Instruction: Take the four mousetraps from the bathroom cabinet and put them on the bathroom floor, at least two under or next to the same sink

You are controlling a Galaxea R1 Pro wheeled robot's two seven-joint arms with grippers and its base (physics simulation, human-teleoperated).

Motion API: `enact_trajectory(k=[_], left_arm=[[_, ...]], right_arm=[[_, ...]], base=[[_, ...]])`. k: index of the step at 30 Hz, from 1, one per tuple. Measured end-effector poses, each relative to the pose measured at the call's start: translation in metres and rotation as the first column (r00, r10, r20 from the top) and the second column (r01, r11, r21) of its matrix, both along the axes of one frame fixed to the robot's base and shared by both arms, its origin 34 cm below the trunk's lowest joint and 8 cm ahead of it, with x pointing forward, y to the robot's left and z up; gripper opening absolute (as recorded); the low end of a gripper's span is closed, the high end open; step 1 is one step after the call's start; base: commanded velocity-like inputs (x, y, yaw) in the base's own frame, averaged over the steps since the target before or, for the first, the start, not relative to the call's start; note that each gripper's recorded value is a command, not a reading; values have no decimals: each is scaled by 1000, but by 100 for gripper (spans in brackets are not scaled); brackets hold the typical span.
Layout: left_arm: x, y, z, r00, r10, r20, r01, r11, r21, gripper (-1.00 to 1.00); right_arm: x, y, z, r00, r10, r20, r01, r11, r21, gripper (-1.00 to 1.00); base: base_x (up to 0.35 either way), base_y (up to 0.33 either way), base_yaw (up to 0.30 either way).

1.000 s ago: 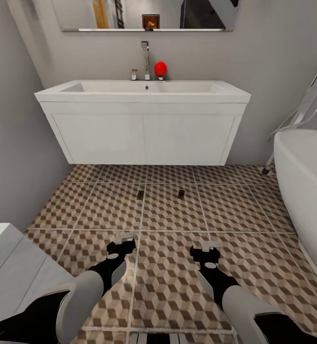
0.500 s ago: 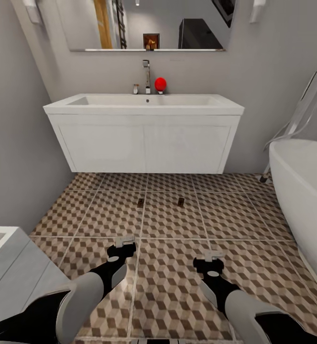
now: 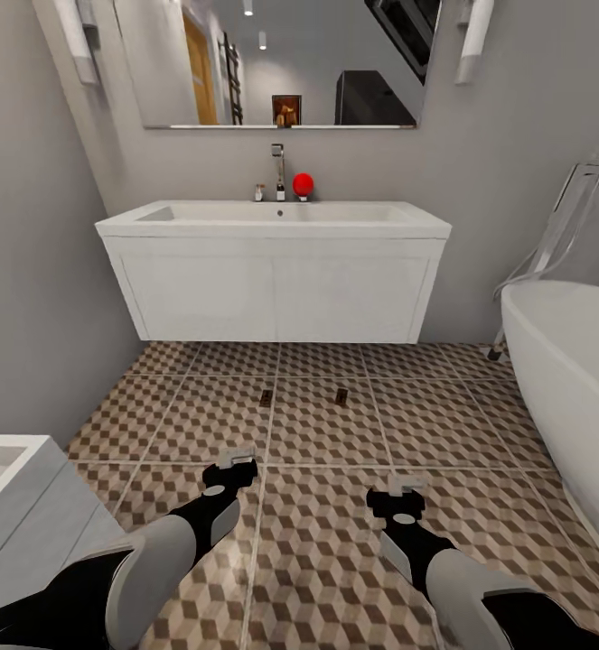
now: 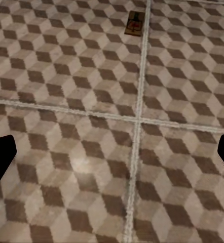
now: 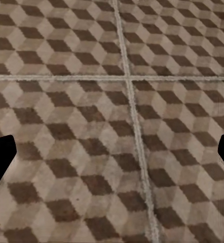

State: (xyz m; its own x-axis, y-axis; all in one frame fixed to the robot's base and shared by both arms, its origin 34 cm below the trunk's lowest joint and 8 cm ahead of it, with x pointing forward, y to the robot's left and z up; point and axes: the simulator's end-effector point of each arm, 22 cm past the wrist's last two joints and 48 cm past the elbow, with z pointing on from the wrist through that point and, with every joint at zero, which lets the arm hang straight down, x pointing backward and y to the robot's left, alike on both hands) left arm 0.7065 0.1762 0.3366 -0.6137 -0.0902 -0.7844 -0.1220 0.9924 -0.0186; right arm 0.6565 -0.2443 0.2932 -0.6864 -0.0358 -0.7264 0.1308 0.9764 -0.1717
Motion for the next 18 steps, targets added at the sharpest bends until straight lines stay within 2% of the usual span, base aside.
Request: enact_trajectory(k=[18], left_arm=[[9,-1,47,998,-1,69,1,1000,0,100]], right_arm=[[13,0,44,998,-1,69,1,1000,-1,100]], base=[[0,0,0]])
